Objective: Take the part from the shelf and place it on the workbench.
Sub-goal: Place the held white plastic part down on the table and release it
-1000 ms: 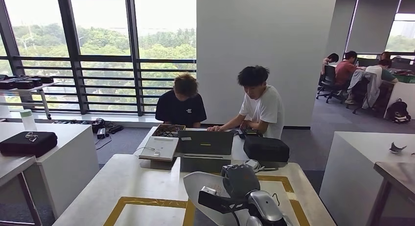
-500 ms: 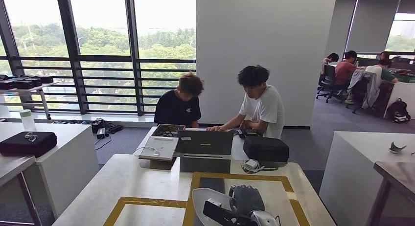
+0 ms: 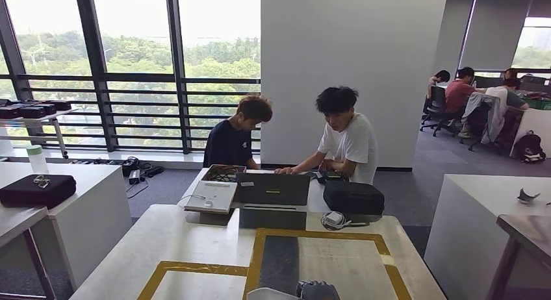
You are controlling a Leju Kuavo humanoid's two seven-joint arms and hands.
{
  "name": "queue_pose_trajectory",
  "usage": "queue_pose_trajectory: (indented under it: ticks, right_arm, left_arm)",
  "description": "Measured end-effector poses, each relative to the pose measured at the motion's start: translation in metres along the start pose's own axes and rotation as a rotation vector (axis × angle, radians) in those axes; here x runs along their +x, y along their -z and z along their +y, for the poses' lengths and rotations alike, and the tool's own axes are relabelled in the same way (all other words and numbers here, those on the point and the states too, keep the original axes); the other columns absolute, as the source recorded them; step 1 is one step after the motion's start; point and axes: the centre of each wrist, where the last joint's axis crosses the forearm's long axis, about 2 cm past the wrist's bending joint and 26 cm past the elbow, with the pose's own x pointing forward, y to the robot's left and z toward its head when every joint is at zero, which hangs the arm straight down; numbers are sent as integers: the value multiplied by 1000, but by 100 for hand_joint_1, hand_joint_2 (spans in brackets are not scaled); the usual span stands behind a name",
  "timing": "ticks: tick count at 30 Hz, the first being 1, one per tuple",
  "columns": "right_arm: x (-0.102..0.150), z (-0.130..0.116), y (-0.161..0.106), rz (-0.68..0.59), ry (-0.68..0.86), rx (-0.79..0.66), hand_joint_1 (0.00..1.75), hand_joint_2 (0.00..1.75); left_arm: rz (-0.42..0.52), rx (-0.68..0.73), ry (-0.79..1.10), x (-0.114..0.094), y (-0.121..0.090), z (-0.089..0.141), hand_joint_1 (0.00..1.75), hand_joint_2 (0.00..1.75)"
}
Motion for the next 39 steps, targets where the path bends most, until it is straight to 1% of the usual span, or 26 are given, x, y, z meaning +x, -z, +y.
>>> queue_pose_trajectory:
  ticks: [5,10,22,26,34,39]
  right_arm:
    - [-2,6,-3,-11,3,3,0,0]
    - [-8,9,-6,-9,-1,-10,0,0]
    - [-12,13,-9,-2,-3,-3,0,0]
    - [-12,13,-9,-2,-4,-4,0,0]
    - [-15,12,-10,-8,-12,-38,0,0]
    - [-16,5,-7,-59,-29,-119,0,0]
  left_arm:
    - [-8,-15,55,5,1,-1,0,175]
    - [1,-10,72,10,3,0,0,175]
    - [2,-8,76,11,3,0,0,175]
    - [1,-9,80,12,3,0,0,0]
    - [13,4,64,12,4,1,0,0]
    - [48,41,64,11,3,2,0,0]
